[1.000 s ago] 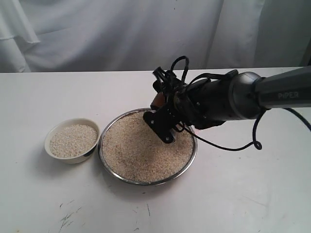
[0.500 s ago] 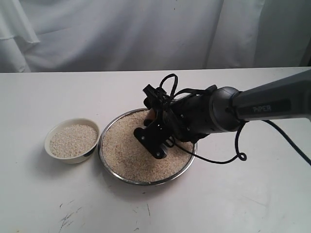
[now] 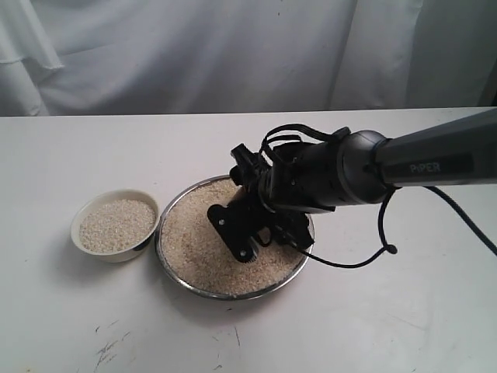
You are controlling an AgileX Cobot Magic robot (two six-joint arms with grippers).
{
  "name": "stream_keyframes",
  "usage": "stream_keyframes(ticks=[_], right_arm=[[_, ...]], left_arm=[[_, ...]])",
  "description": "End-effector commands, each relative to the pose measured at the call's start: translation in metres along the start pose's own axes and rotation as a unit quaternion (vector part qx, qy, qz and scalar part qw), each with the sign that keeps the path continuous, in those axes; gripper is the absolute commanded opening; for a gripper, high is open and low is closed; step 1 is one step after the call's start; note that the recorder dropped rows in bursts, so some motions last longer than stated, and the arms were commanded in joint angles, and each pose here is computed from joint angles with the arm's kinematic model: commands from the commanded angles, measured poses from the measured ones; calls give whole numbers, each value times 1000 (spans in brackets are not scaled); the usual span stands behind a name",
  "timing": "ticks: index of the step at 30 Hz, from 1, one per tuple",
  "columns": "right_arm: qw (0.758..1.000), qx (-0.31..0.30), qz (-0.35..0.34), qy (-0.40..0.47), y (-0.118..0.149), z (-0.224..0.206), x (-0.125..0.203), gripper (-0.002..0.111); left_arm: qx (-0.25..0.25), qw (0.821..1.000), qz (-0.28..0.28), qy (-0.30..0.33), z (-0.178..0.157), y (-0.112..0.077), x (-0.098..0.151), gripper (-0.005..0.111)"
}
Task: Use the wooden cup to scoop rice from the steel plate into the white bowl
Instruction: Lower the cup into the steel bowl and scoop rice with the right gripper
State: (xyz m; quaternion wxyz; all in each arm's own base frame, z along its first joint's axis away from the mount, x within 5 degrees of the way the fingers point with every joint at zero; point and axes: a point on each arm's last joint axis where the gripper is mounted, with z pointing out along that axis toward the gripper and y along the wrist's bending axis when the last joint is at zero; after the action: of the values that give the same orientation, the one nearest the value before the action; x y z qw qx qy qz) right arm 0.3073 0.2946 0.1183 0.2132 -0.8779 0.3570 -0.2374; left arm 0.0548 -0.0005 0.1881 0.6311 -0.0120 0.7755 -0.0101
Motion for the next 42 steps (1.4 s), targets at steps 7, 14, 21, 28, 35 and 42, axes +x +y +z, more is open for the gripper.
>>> stream_keyframes(ticks=[7,14,21,28,35,42], right_arm=[[994,-63,74,-52,28,26,-21,0],[990,-60,113,-63,27,27,-18,0],[984,-69,153,-65,28,29,-13,0],[977,-67,187,-78,22,20,-9,0],[963,-107,226,-104,24,12,2,0],[955,-113,246,-119,25,12,7,0]], left_arm=[[1,1000,-2,-3,0,0,1,0],[1,1000,-2,-3,0,0,1,0],[1,1000,-2,-3,0,0,1,0],[1,1000,-2,-3,0,0,1,0],[1,1000,-2,-3,0,0,1,0],[1,1000,-2,-3,0,0,1,0]])
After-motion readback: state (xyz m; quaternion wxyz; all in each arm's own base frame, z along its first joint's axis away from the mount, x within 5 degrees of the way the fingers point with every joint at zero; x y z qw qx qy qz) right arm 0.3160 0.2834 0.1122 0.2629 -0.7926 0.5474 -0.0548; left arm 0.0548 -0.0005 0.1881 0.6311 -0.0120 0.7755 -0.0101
